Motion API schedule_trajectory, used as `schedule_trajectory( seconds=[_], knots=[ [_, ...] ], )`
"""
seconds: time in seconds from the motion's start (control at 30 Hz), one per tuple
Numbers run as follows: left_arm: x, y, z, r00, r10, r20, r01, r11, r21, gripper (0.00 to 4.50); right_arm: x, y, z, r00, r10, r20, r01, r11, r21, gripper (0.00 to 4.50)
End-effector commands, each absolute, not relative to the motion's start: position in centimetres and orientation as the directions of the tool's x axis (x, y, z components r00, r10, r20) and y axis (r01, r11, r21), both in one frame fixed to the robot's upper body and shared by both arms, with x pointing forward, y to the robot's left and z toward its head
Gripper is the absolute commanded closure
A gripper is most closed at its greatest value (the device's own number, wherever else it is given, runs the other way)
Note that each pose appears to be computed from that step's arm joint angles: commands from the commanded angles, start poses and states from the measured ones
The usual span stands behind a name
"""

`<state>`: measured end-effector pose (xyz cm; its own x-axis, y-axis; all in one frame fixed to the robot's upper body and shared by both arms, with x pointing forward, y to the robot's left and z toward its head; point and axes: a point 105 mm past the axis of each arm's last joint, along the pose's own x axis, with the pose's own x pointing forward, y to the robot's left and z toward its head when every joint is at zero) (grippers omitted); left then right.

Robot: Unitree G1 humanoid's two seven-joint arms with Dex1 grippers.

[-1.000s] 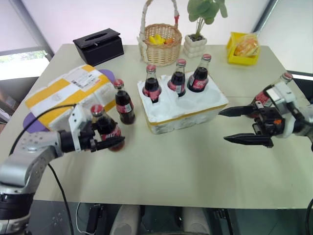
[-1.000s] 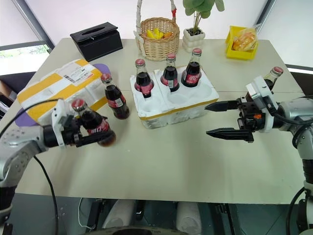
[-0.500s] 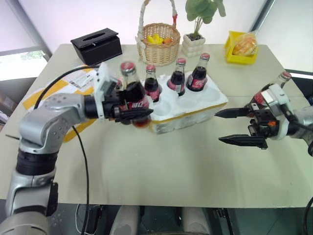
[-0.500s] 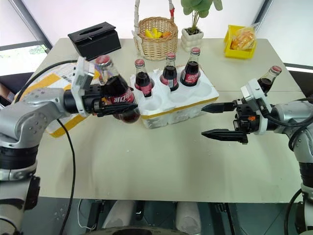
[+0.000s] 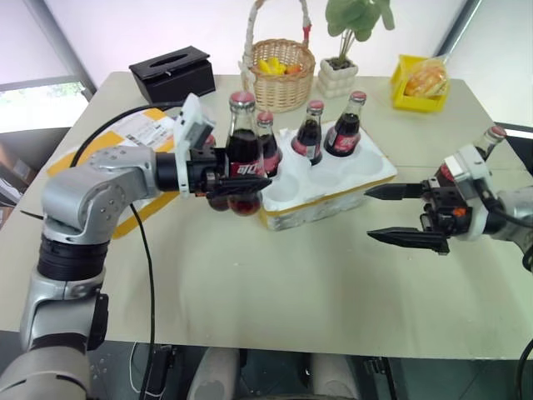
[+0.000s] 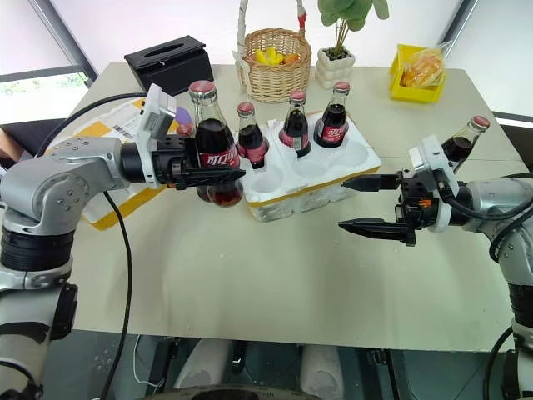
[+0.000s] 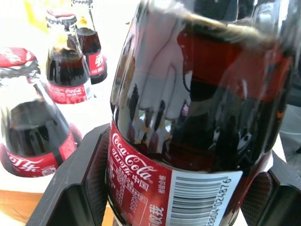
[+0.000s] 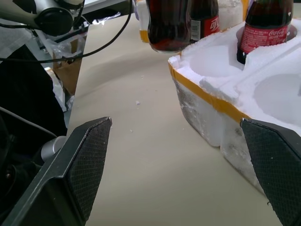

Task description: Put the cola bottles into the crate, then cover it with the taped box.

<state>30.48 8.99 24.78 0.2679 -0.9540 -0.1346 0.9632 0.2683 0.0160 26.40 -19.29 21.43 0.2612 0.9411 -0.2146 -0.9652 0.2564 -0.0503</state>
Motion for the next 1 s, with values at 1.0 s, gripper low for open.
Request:
schedule_trajectory(
  seconds=[1.0],
  knots=[
    [33.8, 2.8, 24.4, 0.355, -0.932, -0.076, 0.919, 0.332, 0.214, 1.64, 26.1, -18.0, 23.4, 0.289, 0.946, -0.150, -0.956, 0.278, -0.089, 0.00]
  ],
)
